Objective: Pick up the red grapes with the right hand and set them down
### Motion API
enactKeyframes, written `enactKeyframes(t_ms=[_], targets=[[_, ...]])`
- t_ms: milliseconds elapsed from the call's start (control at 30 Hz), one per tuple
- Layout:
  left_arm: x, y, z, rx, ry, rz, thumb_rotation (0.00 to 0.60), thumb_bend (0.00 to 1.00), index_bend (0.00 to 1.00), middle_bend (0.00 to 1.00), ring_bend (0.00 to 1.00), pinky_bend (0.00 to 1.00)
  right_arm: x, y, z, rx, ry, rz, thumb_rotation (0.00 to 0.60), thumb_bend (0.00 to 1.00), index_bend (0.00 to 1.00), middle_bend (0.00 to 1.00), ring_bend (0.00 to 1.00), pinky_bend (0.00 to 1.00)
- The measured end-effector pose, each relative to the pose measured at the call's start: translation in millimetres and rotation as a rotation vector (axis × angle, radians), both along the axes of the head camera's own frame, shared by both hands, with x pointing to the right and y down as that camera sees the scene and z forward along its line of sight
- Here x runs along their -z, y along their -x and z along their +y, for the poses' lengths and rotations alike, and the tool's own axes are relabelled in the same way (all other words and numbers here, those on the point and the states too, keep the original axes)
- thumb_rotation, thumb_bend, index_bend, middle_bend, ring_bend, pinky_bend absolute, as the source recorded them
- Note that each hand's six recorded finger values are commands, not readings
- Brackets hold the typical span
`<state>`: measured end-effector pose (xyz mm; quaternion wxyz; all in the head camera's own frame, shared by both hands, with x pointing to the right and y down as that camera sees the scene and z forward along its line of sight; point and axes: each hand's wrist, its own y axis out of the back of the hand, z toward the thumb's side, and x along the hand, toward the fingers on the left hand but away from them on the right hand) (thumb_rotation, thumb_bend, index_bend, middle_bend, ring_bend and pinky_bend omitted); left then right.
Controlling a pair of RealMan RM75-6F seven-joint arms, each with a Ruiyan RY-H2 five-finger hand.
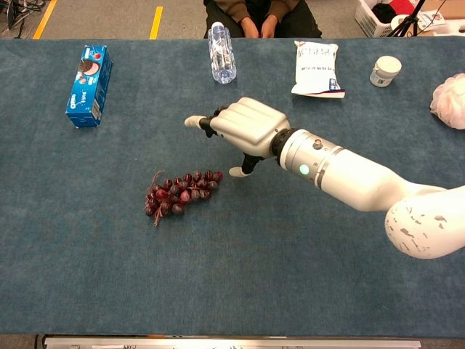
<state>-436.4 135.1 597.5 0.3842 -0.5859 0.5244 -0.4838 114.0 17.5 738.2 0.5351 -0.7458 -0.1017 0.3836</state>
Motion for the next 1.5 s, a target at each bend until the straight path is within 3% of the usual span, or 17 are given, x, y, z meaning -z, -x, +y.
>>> enactKeyframes(t_ms=[367,600,733,1100,1500], targets=[[2,4,2,0.011,-0.004,0.006,0.6,0.25,0.33,0.31,0.23,0.17,-20,40,25,0.08,0.003,0.061,0.6,0.17,0.2,0.33,0.21,0.31],[2,7,3,0.021,-0.009,0.008,0.6,0.25,0.33,0.31,0.23,0.17,-30,57,30,0.087,0.006,0.082,0.6,0.21,0.33,0.34,0.22,0.3],[3,9,4,0.027,-0.012,0.01,0.6,0.25,0.33,0.31,0.23,0.17,-34,61,29,0.081,-0.008,0.087,0.6,0.29,0.47,0.36,0.22,0.3],[4,12,6,0.033,-0.014,0.007,0.6,0.25,0.33,0.31,0.23,0.17,-34,39,8,0.015,-0.054,0.078,0.6,0.35,0.59,0.41,0.25,0.3],[4,4,3,0.013,-0.014,0.007,0.6,0.25,0.33,0.31,0.23,0.17,10,4,-23,-0.066,-0.125,-0.016,0.6,0.35,0.6,0.41,0.25,0.3]])
